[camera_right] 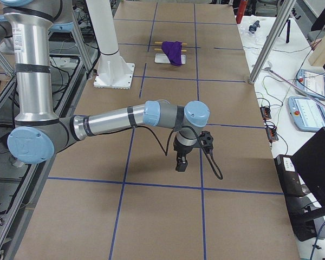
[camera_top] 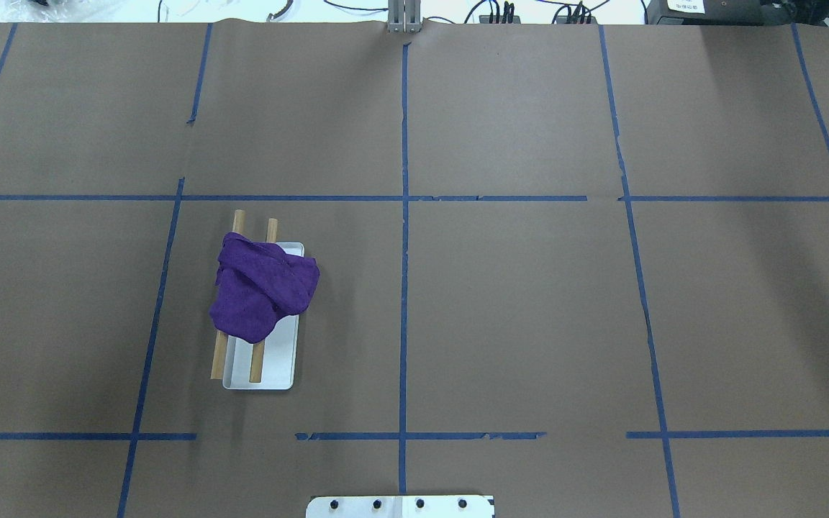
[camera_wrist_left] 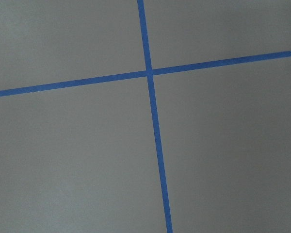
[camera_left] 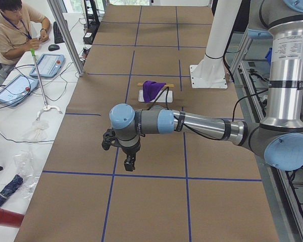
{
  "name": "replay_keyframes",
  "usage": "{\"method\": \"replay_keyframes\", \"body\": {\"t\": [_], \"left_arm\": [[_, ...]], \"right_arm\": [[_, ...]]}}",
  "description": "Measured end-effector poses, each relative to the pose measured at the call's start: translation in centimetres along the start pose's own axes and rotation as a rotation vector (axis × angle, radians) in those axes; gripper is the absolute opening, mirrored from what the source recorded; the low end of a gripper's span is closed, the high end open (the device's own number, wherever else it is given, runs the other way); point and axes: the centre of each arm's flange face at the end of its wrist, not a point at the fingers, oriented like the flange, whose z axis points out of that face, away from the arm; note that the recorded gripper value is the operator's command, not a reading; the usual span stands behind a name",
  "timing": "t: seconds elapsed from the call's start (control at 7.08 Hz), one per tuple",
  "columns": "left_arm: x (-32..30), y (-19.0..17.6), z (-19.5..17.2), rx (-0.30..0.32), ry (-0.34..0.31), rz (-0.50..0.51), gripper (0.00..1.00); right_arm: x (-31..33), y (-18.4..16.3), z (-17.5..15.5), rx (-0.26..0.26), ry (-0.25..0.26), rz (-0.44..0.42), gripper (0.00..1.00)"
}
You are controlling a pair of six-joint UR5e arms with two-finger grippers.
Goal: Hang towel on rack
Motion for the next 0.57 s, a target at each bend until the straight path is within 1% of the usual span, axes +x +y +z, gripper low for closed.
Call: {"method": "replay_keyframes", "body": {"t": [0.28, 0.57], "left_arm": [[-0.21, -0.42, 0.74, 0.033, 0.010, 0.039, 1.00], [-0.45, -0.87, 1.01, 0.045, 0.013, 0.052, 1.00]], "right_arm": [[0.37, -0.36, 0.89, 0.020, -0.015, -0.018, 1.00], [0.35, -0.49, 1.27, 0.025, -0.050, -0.021, 1.00]]}}
